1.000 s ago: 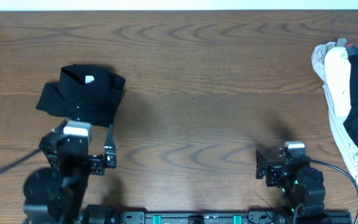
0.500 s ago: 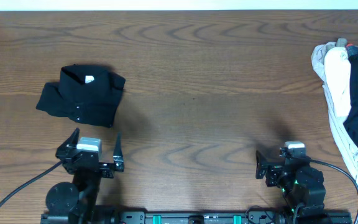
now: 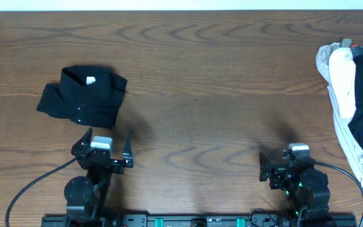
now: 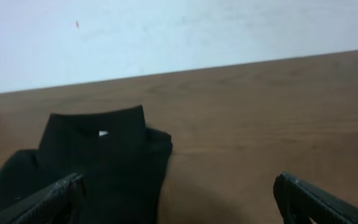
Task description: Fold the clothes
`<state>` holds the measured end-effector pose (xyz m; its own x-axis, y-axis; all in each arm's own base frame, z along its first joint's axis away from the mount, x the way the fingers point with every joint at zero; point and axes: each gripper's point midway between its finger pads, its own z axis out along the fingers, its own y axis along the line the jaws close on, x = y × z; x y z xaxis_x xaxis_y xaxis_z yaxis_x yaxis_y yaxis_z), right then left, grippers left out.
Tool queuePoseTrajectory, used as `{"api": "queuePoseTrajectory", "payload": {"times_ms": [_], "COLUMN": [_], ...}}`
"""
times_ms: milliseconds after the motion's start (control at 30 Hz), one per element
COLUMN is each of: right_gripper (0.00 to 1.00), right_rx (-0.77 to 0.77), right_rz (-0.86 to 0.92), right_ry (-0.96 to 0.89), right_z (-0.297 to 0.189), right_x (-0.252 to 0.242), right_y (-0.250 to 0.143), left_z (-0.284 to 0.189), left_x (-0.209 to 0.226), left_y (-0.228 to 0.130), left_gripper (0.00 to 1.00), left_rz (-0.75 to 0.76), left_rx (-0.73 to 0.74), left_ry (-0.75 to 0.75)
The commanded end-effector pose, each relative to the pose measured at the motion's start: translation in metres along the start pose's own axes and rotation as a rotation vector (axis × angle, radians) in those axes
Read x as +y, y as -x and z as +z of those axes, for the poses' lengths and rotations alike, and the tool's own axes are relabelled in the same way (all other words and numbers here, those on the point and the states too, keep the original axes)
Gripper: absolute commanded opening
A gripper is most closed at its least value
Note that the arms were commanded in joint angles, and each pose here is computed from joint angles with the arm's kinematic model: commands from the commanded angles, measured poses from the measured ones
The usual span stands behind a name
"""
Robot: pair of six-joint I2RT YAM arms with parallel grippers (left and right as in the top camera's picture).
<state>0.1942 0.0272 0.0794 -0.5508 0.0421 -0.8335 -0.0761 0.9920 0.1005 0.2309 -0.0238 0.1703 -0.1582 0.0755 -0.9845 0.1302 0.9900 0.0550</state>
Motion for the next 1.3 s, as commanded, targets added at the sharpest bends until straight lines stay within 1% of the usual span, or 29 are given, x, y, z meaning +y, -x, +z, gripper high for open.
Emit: {"api": "queuePoseTrajectory", "payload": {"times_ms": [0, 200, 1267], "right_gripper": [0.99, 0.99, 0.99], "right_rx": [-0.003, -0.003, -0.003], "right_rz": [0.017, 0.017, 0.017], "right_ry": [-0.001, -0.001, -0.001], "right_z": [0.000, 0.000, 0.000], "right_x": [-0.001, -0.001, -0.001], "right_y": [-0.001, -0.001, -0.001], "left_z": [0.006, 0.012, 0.013], "left_x": [0.002, 0.001, 0.001], "left_y": [-0.016, -0.033, -0.032], "left_gripper": [0.98, 0.98, 0.98], "left_rz": [-0.008, -0.009, -0.008], "left_rx": [0.014, 0.037, 0.026], "left_ry": [0.011, 0.009, 0.009]}}
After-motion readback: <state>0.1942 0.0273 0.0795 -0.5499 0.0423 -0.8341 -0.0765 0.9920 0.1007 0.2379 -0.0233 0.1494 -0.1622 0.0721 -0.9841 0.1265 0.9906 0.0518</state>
